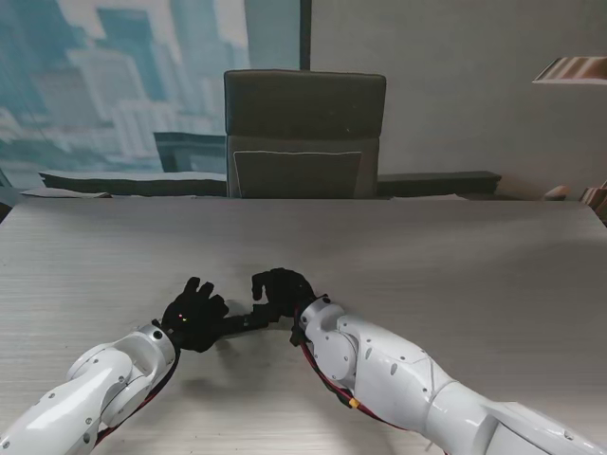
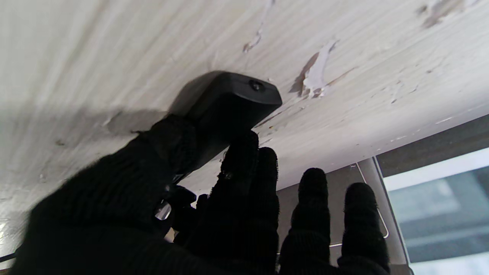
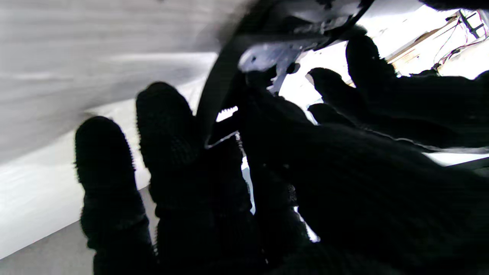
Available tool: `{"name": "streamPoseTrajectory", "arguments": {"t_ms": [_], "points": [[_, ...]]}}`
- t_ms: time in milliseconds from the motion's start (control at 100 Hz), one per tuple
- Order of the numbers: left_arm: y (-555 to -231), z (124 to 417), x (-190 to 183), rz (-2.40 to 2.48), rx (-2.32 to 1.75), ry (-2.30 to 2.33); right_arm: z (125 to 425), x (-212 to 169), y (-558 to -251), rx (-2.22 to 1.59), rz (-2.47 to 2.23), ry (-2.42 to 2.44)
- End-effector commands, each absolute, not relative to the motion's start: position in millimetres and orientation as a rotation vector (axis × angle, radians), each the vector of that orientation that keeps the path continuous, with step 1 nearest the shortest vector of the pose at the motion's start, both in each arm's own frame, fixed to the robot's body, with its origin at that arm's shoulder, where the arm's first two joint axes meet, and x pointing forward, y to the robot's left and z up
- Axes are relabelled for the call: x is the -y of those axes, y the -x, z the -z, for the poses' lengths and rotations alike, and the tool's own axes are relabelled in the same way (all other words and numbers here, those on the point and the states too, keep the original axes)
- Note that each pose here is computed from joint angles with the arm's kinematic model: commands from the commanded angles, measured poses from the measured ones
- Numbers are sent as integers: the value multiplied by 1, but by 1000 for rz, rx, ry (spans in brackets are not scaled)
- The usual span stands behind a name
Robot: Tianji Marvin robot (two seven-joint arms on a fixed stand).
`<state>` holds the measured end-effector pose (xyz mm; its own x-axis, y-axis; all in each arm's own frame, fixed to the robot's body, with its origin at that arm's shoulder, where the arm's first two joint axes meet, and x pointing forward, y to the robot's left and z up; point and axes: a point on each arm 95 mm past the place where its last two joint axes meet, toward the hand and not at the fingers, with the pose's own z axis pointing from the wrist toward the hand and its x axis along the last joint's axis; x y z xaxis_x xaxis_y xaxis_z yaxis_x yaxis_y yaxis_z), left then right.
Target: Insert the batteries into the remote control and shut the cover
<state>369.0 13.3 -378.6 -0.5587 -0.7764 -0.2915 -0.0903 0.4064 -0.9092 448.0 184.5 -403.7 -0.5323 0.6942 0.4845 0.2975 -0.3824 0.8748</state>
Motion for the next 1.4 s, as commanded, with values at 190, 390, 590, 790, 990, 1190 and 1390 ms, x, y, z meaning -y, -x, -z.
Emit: {"name": "streamPoseTrajectory", "arguments": {"t_ms": [190,390,590,790,990,1190,1390], "points": [[-355,406,-20,1115,-2008,795,400,-197,-457,-1568,-2012,-1267],[-355,406,-20,1116,-2005,796,400,-202,-460,-1555,-2015,-1266],[-355,406,-20,1117,-2006,797,402,-203,-461,-1536,-2011,-1294],[-355,406,-20,1116,-2004,797,410,-201,-455,-1559,-1984,-1340],[-355,406,-20,1117,-2005,796,413,-195,-450,-1582,-1973,-1353],[-355,406,-20,1116,-2005,795,415,-191,-446,-1604,-1970,-1358],[-355,405,-20,1116,-2005,795,417,-189,-443,-1626,-1974,-1347]]}}
